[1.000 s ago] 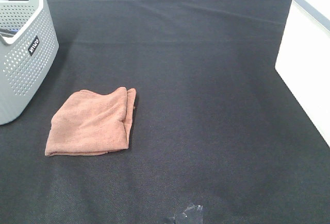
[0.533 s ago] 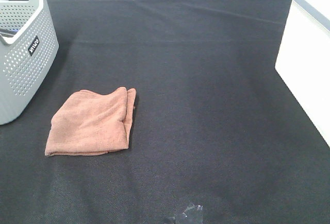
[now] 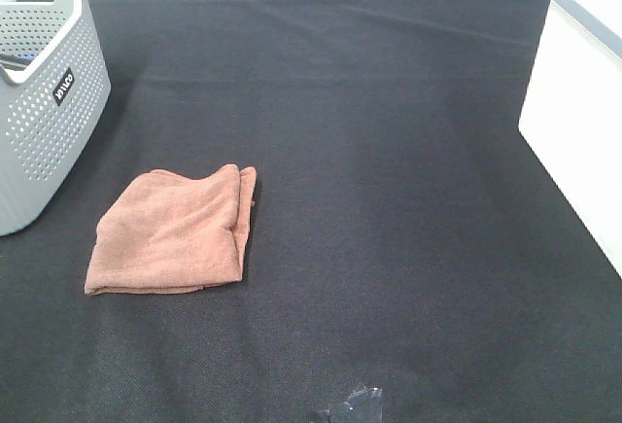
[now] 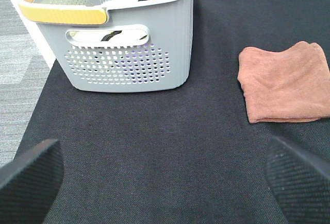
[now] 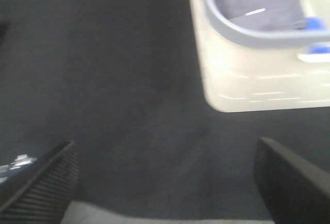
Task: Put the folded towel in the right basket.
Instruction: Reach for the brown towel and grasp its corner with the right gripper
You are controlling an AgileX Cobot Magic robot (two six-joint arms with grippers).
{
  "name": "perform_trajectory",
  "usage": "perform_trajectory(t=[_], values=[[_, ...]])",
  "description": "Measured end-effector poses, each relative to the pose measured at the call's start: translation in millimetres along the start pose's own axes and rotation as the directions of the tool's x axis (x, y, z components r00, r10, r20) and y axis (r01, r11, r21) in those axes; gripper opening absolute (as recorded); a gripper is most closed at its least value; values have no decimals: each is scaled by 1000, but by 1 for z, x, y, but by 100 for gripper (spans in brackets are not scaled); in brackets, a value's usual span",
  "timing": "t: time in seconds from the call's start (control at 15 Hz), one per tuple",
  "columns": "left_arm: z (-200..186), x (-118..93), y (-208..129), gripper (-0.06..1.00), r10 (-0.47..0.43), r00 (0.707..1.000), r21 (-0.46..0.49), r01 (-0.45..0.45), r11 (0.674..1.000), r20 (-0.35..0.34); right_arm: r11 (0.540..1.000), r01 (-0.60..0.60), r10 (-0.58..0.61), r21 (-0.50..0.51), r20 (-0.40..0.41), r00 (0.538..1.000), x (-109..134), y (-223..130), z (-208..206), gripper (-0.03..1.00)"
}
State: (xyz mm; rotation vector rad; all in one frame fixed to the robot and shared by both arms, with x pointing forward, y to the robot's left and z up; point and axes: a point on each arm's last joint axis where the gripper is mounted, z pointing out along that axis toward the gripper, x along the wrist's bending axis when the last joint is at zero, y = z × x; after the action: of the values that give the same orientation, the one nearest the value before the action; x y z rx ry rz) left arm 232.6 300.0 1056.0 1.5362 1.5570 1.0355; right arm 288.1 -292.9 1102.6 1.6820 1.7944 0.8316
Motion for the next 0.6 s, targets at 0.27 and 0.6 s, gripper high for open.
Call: perform_trajectory(t=[0.27,0.6], values=[[0,0,0,99,0,1000,0,0,1000,0,983,-45,60,180,-75,995,7,59,31,89],[0,0,0,99,0,1000,0,0,1000,0,917,-95,167,388,-156,974,16,89,109,89]])
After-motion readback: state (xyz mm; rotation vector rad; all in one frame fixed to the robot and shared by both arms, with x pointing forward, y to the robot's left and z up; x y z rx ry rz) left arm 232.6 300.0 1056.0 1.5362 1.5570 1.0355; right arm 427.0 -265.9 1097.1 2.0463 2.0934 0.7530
